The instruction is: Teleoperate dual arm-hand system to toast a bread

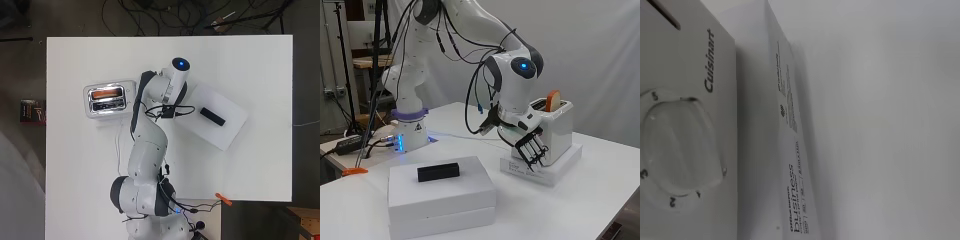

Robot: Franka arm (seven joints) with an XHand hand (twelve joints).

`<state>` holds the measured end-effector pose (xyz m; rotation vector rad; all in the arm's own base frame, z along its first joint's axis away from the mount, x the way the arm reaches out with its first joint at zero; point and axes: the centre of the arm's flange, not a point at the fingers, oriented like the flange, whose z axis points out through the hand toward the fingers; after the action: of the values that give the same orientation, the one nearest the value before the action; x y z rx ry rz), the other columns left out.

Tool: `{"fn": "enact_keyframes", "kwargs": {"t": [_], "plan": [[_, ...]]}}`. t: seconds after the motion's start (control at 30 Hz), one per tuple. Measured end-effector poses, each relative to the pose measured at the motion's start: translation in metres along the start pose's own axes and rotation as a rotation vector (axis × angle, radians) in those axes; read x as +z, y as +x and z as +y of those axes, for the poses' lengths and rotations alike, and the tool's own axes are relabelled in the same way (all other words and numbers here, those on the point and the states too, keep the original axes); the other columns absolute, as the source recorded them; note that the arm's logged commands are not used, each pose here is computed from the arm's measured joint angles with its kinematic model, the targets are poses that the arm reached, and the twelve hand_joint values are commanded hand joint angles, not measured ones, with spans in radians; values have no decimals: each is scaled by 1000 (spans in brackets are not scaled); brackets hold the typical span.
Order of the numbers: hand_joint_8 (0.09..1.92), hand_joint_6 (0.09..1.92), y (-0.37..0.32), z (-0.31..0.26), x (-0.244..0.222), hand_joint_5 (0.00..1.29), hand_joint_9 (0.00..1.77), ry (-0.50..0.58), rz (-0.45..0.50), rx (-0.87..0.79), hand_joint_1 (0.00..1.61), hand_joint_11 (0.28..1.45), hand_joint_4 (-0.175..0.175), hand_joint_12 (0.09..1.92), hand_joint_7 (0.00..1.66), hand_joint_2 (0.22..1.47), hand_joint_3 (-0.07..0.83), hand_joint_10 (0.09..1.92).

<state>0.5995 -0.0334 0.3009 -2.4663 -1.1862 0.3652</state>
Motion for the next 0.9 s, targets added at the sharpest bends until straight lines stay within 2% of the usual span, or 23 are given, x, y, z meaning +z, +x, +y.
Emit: {"fn": "enact_keyframes", "kwargs": {"t": [0.13,0.27,0.37,0.5,0.6,0.67,0.77,0.9], "plan": [[87,87,10,10,20,424,484,30,-28,-26,49,507,47,87,389,1030,-19,87],[87,87,11,16,37,368,483,64,-50,-40,58,508,35,87,356,1009,-18,87],[87,87,0,19,53,275,496,91,-75,-44,141,512,4,87,321,983,-19,87],[87,87,-9,13,64,310,523,131,-90,-69,175,496,-11,87,347,999,-1,87],[87,87,-4,5,50,293,457,108,-82,-81,56,467,-16,87,316,1054,19,87],[87,87,-2,-1,34,375,620,60,-68,-66,14,522,-8,87,395,1088,11,87],[87,87,2,-18,-1,247,264,-11,-42,-71,0,413,-13,87,184,1078,-3,87],[87,87,-12,-68,-85,216,203,-136,40,-125,0,382,-18,87,161,1092,3,87]]}}
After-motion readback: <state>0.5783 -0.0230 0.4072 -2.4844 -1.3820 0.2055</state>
